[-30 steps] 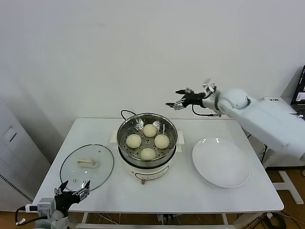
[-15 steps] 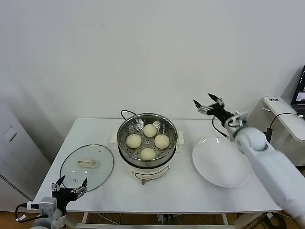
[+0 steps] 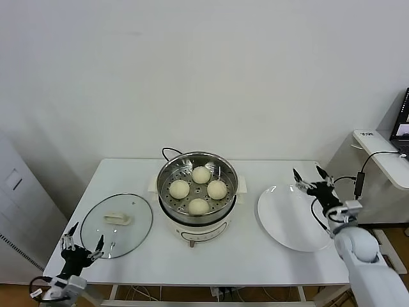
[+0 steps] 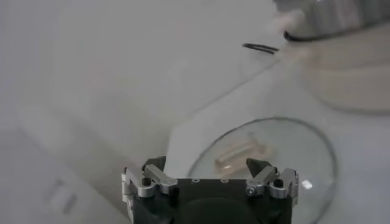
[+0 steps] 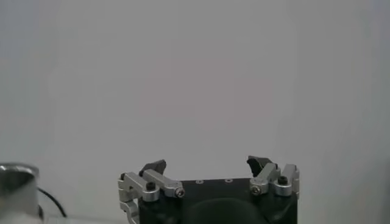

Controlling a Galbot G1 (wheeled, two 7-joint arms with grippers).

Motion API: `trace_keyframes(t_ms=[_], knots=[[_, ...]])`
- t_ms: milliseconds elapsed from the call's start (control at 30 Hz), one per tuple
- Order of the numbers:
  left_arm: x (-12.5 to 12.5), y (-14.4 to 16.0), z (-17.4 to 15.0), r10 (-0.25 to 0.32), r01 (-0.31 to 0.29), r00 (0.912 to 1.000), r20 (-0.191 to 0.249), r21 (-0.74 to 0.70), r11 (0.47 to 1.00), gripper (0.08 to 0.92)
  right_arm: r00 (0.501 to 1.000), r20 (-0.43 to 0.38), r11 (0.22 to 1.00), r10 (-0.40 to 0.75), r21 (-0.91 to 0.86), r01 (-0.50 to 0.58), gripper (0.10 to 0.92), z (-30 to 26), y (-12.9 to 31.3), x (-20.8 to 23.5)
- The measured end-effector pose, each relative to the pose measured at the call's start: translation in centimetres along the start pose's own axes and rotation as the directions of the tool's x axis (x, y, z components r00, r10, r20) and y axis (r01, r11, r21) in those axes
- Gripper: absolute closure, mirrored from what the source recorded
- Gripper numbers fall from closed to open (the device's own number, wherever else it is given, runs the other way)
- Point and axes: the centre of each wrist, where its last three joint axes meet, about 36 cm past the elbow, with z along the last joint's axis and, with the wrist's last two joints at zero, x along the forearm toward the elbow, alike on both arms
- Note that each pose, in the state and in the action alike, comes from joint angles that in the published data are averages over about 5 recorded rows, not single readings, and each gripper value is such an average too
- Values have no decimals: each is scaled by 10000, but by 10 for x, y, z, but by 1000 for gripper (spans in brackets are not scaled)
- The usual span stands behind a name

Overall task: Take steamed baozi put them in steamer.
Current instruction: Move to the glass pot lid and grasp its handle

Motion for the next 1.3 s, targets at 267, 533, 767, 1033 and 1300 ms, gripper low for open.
trace_keyframes(t_ms=[267,533,767,1033,1300], knots=[[-14,-17,32,-172,566,9935,1129,-3562,9327,177,9978,-346,9983,559,-140,-564,200,33,1,29],[-31,-31,59,-125,1136,9842,1764,-5764,8092,177,9952,-613,9970,761,-86,-767,200,55,4,40],[-47,-38,73,-125,1580,9759,2178,-6659,7291,177,9933,-839,9967,794,-82,-803,200,70,9,48],[-70,-39,83,-134,1970,9666,2558,-7091,6770,177,9932,-927,9975,704,-9,-708,200,79,13,52],[-93,-41,86,-171,2206,9602,2787,-7196,6584,177,9930,-1013,9982,605,42,-604,200,83,13,52]])
